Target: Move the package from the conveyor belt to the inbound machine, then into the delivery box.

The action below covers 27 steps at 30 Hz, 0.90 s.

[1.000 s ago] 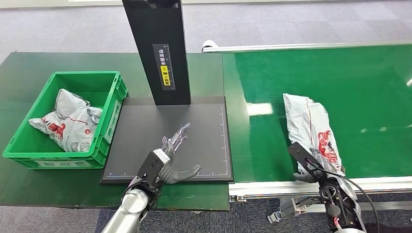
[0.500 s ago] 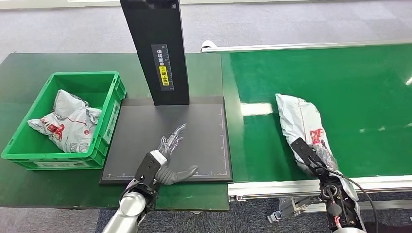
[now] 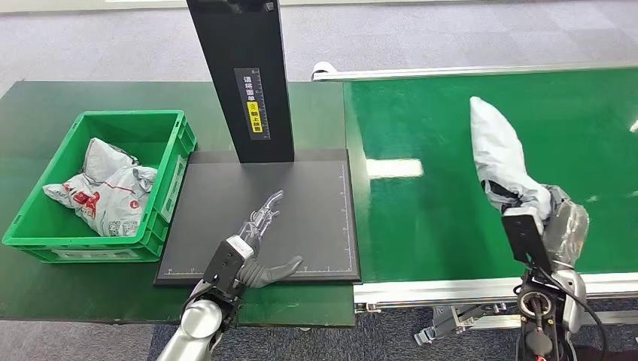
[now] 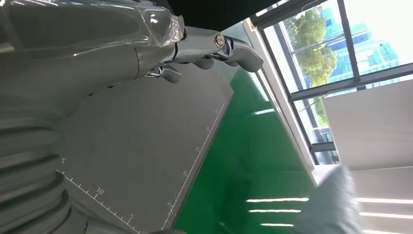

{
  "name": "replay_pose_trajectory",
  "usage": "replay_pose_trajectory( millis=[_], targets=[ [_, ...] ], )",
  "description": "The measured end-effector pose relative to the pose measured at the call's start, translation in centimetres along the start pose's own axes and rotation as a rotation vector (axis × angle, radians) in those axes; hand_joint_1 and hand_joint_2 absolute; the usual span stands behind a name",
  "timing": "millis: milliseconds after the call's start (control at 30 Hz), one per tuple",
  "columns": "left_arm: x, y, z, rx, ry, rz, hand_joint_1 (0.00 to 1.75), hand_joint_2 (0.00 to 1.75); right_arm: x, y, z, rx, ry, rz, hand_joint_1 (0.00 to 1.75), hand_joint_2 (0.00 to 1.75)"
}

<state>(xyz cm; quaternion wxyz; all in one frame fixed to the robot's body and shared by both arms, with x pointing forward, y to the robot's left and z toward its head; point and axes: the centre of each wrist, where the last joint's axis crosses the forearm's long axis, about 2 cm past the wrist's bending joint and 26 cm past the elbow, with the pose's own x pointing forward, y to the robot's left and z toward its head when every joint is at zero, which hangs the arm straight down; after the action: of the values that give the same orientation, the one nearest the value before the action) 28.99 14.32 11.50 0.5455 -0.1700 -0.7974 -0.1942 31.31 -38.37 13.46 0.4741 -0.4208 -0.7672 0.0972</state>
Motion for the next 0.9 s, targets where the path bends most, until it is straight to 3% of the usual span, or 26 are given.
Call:
replay_pose_trajectory(
  millis=[233,400,467,633,767,900],
  targets=[
    [0.0,0.0,0.0,0.004,-0.008,0.002,0.0,1.75,0.7,-1.0,0.3,-0.085,-0.019,-0.135,1.75,1.75],
    [0.0,0.2,0.0,0.056,-0.052,-0.001,0.0,1.75,0.9,-1.2,0.6,-0.147,-0.025,-0.445,1.75,1.75],
    [0.2,0.3,-0.1,0.113,-0.092,-0.002,0.0,1.75,1.4,-1.3,0.8,-0.126,-0.078,-0.478,1.75,1.75],
    [1.1,1.0,-0.5,0.251,-0.18,0.03,0.0,1.75,4.1,0.1,1.3,0.046,-0.229,-0.344,1.75,1.75],
    [1.5,1.3,-0.7,0.292,-0.198,0.042,0.0,1.75,8.0,3.4,2.2,0.198,-0.371,-0.153,1.75,1.75],
    [1.8,1.3,-0.8,0.346,-0.222,0.041,0.0,1.75,11.3,6.5,3.8,0.307,-0.435,-0.134,1.75,1.75]
  ],
)
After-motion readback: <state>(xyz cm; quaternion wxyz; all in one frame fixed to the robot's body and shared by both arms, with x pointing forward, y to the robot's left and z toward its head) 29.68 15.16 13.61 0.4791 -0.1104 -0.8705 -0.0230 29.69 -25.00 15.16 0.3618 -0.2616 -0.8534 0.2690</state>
